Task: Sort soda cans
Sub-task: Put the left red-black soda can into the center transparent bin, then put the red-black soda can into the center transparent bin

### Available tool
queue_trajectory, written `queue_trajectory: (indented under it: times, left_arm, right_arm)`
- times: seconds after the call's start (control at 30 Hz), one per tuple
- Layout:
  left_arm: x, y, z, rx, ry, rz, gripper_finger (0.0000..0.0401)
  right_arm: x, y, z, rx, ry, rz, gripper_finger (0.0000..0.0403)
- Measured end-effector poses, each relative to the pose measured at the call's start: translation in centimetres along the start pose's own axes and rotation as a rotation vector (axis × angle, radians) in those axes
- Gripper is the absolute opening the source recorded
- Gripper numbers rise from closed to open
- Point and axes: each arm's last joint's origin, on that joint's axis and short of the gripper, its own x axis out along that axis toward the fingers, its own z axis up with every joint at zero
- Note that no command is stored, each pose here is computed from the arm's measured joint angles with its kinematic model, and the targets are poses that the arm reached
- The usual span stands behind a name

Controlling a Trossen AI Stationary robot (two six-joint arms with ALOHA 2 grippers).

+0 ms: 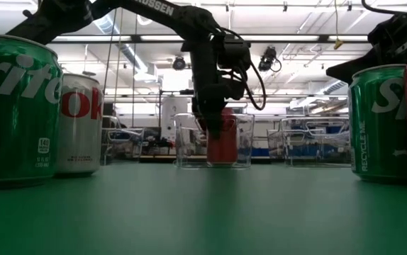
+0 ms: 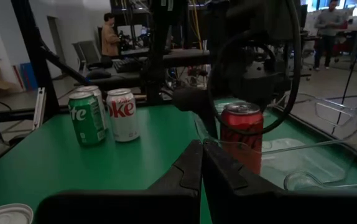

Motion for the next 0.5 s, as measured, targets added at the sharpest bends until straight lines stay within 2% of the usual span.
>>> queue_trajectory:
  times: [0.23,0.4,0.5]
  left_arm:
    - [-2.7,0.3,0.8,0.028,-0.053,0.028,0.0353]
    - [-6.3,0.7,1.4,0.032,-0.117,0.087,0.0348]
    - [-8.7,0.6,1.5,0.032,-0.166,0.134,0.0326]
  right_arm:
    - [0.0,0.0,0.0,0.0,-0.001,0.0,0.0021]
    - [0.0,0.0,0.0,0.0,-0.001,0.0,0.0021]
    - [0.0,0.0,0.0,0.0,-0.001,0.0,0.0021]
